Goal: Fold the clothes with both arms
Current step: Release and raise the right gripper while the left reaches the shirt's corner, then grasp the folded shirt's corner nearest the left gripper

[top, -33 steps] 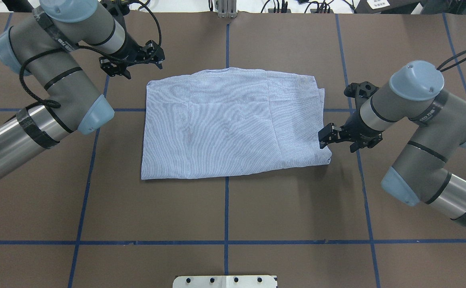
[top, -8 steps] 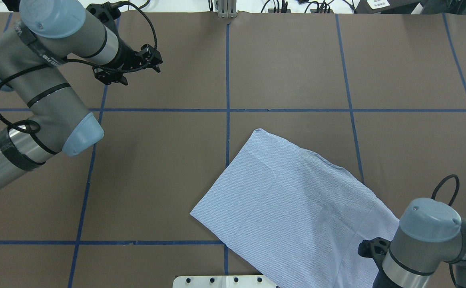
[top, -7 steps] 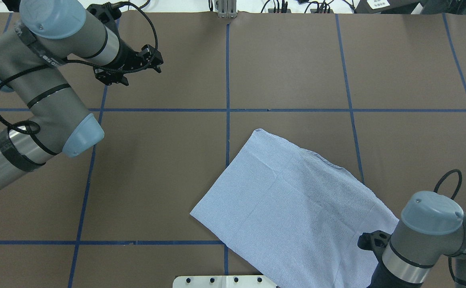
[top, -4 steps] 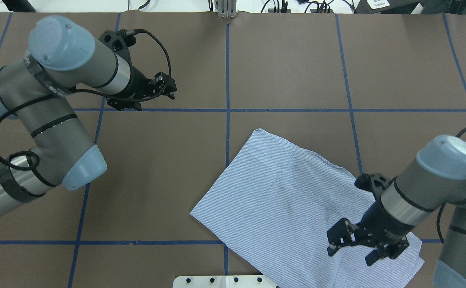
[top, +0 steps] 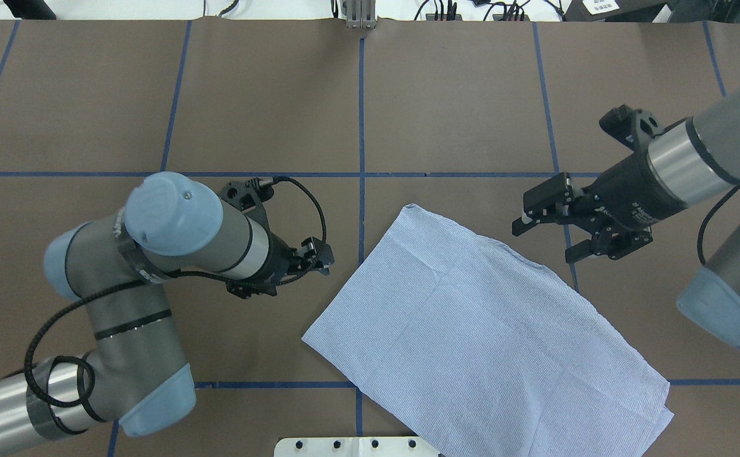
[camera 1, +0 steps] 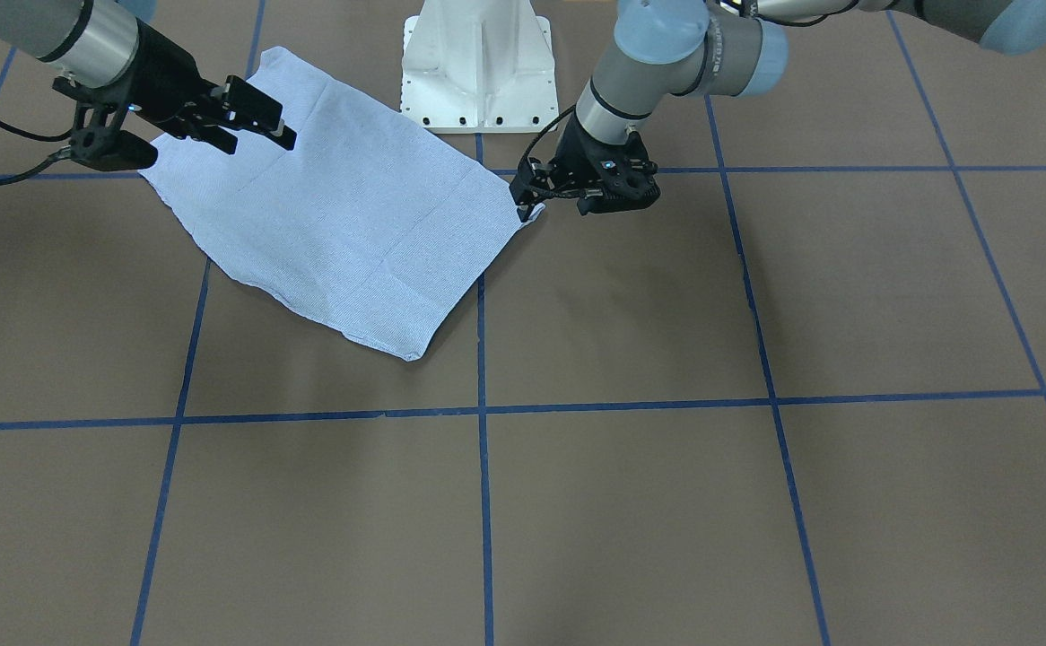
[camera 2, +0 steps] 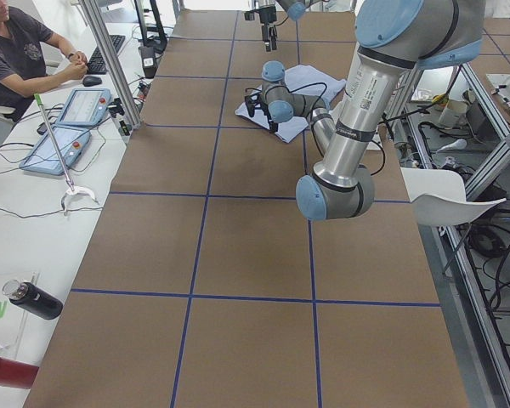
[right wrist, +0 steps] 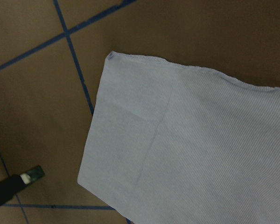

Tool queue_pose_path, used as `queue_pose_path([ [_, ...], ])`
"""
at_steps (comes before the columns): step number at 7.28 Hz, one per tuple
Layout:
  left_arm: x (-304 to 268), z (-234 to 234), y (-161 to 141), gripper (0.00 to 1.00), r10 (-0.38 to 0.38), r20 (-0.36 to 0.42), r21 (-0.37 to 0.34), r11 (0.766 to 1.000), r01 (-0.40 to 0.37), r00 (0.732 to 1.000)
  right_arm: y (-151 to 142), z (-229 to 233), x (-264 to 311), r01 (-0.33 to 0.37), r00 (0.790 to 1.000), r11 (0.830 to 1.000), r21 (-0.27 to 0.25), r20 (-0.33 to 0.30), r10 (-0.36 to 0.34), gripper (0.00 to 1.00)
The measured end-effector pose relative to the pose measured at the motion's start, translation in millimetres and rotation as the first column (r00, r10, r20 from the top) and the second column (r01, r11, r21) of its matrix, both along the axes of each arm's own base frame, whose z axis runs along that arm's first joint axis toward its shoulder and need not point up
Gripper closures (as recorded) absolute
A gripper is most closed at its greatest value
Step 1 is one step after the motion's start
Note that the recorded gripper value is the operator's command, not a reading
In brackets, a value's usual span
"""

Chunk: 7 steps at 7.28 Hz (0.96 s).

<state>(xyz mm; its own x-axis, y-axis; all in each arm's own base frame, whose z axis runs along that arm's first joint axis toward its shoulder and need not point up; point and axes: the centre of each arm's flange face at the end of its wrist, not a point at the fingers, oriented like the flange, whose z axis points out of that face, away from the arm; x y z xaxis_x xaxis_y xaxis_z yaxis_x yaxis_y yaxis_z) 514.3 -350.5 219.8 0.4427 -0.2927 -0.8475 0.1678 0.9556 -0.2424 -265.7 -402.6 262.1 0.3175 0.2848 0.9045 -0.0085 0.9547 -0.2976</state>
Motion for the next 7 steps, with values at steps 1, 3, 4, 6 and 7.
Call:
queue_pose_path([
  [1,22.6,5.3,27.1,0.02,0.006,0.005,-0.019,1.000,-0.006,1.000,-11.9,-9.3,13.2,-0.040,0.999,0.999,0.020,0.011,0.040,0.00],
  [3,55.2,22.4,53.5,0.08,0.009,0.025,-0.042,0.999,-0.008,1.000,-18.8,-15.7,21.6,-0.064,0.998,0.997,0.039,0.018,0.064,0.00],
  [4,63.3,30.1,55.2,0.14,0.009,0.037,-0.048,0.999,-0.008,0.999,-20.1,-18.5,22.5,-0.070,0.997,0.997,0.046,0.021,0.069,0.00],
  [6,68.5,36.1,55.1,0.23,0.009,0.048,-0.051,0.999,-0.007,0.999,-21.6,-23.7,23.1,-0.075,0.997,0.996,0.055,0.027,0.074,0.00],
  [7,69.2,36.3,55.2,0.25,0.010,0.048,-0.051,0.999,-0.007,0.999,-22.0,-24.1,23.5,-0.076,0.997,0.996,0.055,0.027,0.075,0.00],
])
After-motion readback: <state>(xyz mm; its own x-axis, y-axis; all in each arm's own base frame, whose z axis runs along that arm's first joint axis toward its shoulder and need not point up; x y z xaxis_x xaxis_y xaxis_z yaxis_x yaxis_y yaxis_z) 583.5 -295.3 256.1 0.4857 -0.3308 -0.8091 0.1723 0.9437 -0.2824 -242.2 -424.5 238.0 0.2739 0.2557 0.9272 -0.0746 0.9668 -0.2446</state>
